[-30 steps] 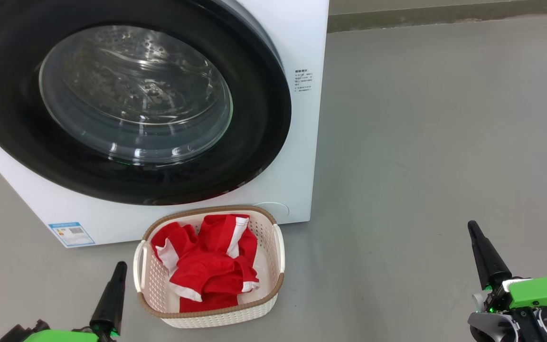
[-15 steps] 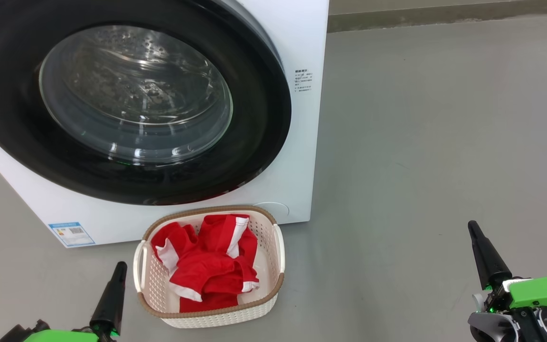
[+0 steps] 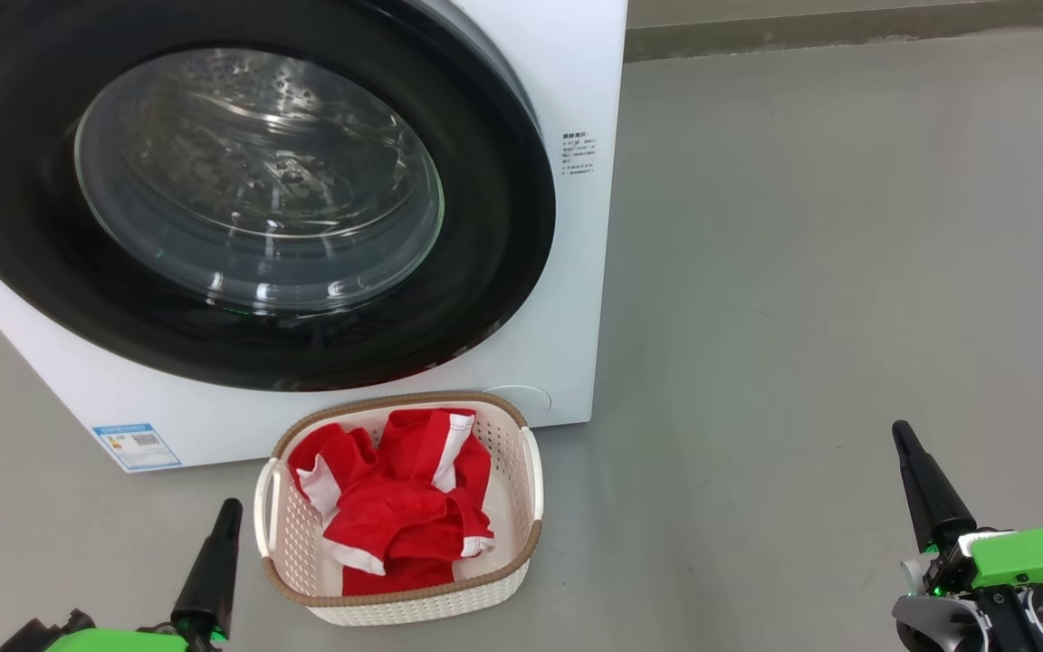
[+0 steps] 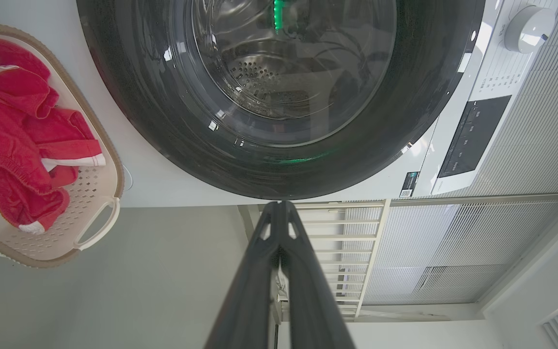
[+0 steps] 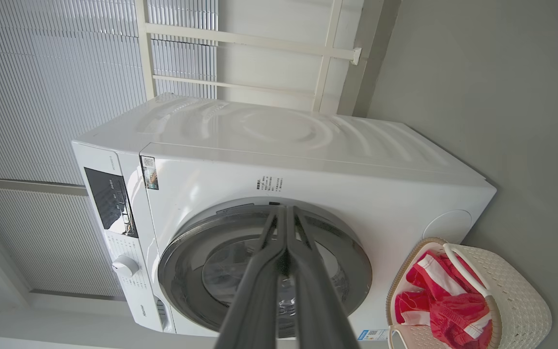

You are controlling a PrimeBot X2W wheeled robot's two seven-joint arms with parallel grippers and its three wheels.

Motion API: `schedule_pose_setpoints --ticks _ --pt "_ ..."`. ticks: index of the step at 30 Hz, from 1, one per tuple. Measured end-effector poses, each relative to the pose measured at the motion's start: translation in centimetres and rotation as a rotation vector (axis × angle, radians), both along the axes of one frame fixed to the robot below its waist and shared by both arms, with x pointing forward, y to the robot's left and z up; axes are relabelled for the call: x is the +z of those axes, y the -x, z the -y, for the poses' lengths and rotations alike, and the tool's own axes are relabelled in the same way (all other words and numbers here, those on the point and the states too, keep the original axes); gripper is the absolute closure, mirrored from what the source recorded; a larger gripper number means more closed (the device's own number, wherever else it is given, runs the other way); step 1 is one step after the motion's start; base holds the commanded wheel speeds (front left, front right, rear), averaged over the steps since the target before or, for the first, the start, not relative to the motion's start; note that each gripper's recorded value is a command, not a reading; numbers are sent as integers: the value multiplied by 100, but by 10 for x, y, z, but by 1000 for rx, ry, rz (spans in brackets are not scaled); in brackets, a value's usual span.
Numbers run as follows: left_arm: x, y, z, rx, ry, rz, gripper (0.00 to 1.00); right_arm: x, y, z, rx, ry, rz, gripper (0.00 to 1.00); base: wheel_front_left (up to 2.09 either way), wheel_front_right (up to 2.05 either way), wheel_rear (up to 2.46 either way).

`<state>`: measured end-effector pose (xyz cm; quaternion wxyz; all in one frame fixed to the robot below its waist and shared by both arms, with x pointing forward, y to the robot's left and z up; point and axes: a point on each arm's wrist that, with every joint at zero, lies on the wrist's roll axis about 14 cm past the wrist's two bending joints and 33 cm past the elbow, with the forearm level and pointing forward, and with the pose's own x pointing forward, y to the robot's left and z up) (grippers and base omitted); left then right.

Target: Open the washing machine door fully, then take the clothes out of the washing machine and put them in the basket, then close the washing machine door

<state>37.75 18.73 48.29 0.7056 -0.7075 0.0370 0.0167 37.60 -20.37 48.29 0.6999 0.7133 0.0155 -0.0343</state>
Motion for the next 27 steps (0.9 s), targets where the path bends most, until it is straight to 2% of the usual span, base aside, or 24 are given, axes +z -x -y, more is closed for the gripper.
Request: schedule_pose_setpoints --ticks 27 --pt "0 0 0 0 0 0 100 0 0 0 0 0 0 100 0 0 0"
